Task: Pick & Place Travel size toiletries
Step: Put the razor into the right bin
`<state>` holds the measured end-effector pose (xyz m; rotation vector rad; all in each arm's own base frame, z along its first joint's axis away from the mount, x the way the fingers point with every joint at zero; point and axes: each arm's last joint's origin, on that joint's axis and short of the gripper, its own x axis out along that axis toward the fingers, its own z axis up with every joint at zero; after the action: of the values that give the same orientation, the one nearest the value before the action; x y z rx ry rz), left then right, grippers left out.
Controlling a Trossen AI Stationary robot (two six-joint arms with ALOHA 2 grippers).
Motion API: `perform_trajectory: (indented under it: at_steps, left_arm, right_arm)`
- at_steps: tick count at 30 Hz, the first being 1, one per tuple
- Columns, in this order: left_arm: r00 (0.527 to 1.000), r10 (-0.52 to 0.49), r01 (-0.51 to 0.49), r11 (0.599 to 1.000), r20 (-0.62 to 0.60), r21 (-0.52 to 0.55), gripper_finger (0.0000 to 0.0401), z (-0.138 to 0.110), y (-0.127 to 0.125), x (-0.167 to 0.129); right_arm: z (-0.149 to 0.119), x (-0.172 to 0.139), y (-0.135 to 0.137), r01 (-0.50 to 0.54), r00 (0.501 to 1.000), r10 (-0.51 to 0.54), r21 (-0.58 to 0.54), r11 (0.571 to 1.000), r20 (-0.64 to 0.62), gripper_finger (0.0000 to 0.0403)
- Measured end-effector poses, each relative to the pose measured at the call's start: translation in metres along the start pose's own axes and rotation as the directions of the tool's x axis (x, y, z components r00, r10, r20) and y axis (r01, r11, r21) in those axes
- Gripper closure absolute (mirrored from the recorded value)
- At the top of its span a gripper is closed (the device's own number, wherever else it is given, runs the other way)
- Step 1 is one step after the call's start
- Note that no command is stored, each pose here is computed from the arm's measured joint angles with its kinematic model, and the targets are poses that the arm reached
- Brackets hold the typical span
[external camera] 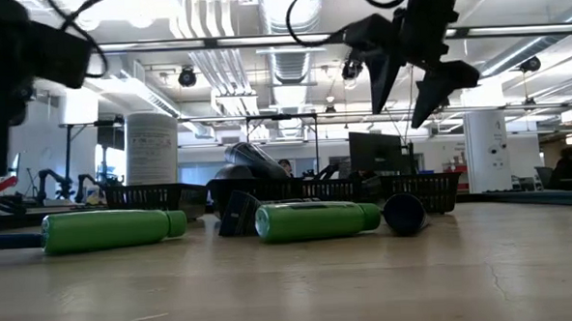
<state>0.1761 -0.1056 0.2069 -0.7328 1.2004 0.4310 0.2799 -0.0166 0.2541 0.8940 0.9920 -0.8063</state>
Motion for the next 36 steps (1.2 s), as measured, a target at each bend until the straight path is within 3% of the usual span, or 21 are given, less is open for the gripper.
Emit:
perform_trajectory:
  at_steps: [6,12,27,31,36]
  left_arm:
    - [1.000,-0.029,0.029,1.000,0.000,0.001,0.0170,-0.021,-0.024,0.025]
    - [0.998,0.045,-0.046,0.999,-0.033,-0.021,0.0137,-0.025,-0.033,0.050]
    - [1.000,-0.016,0.016,1.000,0.003,-0.004,0.0138,-0.019,-0.062,0.046]
    - [0.999,-0.043,0.044,0.998,0.015,-0.048,0.0139,-0.017,-0.064,0.044]
    - [0.998,-0.010,0.003,0.993,-0.058,-0.119,0.0139,-0.021,-0.063,0.055]
  right_arm:
    - [-0.019,-0.003,0.009,-0.003,1.000,0.005,-0.074,0.997,0.020,0.0049]
    - [-0.029,-0.005,0.014,-0.015,1.000,0.017,-0.109,0.994,0.012,0.0042]
    - [-0.030,-0.006,0.014,-0.008,0.999,0.012,-0.116,0.993,0.031,0.0069]
    - [-0.030,-0.006,0.014,-0.007,0.999,0.011,-0.103,0.995,0.034,0.0065]
    - [-0.030,-0.006,0.014,-0.008,0.999,0.012,-0.088,0.996,0.038,0.0050]
